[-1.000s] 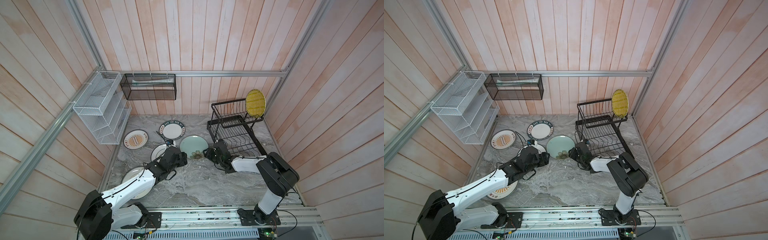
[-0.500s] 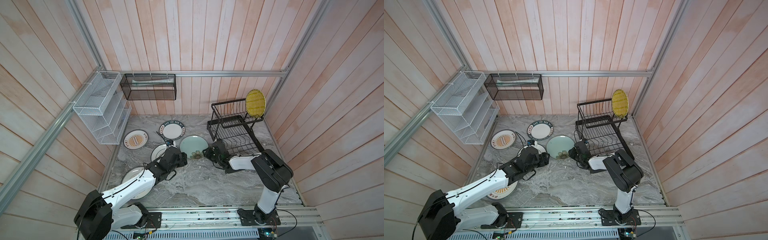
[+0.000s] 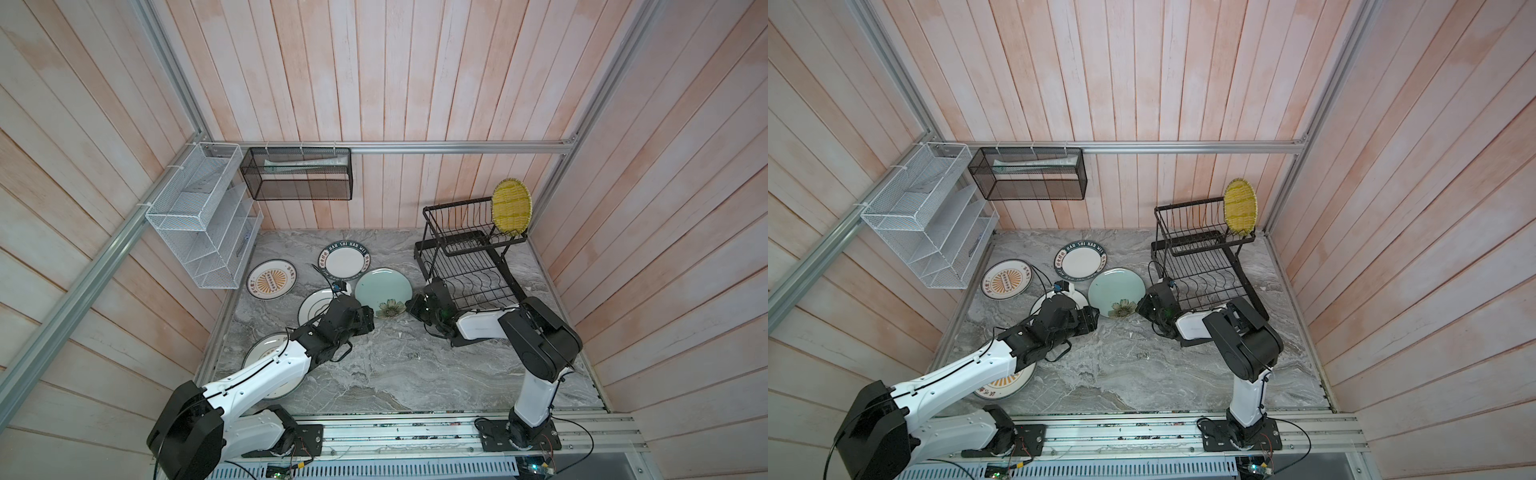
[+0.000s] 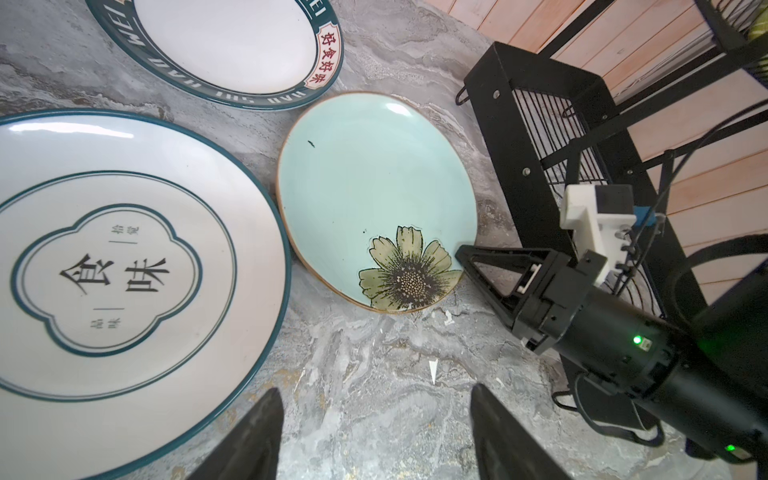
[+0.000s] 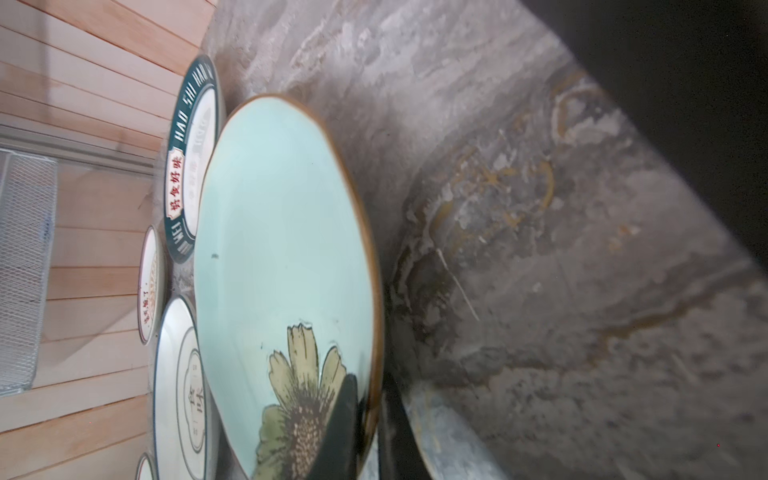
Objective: Load the plates into the dish rack
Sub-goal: 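Grasp the edge of the pale green flower plate with the right gripper, then drag the pale green plate toward the robot with the right gripper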
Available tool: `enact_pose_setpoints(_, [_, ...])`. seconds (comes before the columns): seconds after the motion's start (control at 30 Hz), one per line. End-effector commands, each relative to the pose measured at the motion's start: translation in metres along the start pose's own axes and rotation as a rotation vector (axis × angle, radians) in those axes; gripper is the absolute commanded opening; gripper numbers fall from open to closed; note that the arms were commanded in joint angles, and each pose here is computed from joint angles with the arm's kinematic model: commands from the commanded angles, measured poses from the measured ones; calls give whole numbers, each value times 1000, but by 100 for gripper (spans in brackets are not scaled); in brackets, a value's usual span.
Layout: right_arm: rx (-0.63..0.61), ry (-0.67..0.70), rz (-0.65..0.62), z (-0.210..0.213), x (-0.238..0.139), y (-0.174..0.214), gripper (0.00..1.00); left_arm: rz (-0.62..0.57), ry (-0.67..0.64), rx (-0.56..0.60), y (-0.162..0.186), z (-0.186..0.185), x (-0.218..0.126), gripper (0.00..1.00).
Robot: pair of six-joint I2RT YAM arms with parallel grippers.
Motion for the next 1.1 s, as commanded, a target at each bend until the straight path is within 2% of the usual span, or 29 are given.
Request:
enact_pose_setpoints(0.0, [8, 27, 10, -9, 2, 1, 3, -4, 9, -2, 2, 1, -3, 72])
enact_pose_setpoints(0.07, [9, 18, 3, -7, -2, 0, 0, -4, 6, -1, 2, 1, -3, 72])
enact_pose_setpoints(0.43, [15, -44, -47, 4, -37, -11, 0, -18, -21, 7, -3, 5, -7, 73])
enact_pose_setpoints(0.67, [0, -70, -75, 9, -61, -15, 0, 20, -41, -16, 0, 15, 3, 73])
enact_pose_setpoints(1.07, [-25, -55, 8, -13, -88, 14, 0, 76, -23, -24, 7, 13, 22, 73])
Point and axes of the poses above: each gripper's point midway between its finger pads, its own x axis out along the fingers, its own z axis along the line the jaws close on, y = z × x, the point moved 6 cm from there along -x, back along the fingers
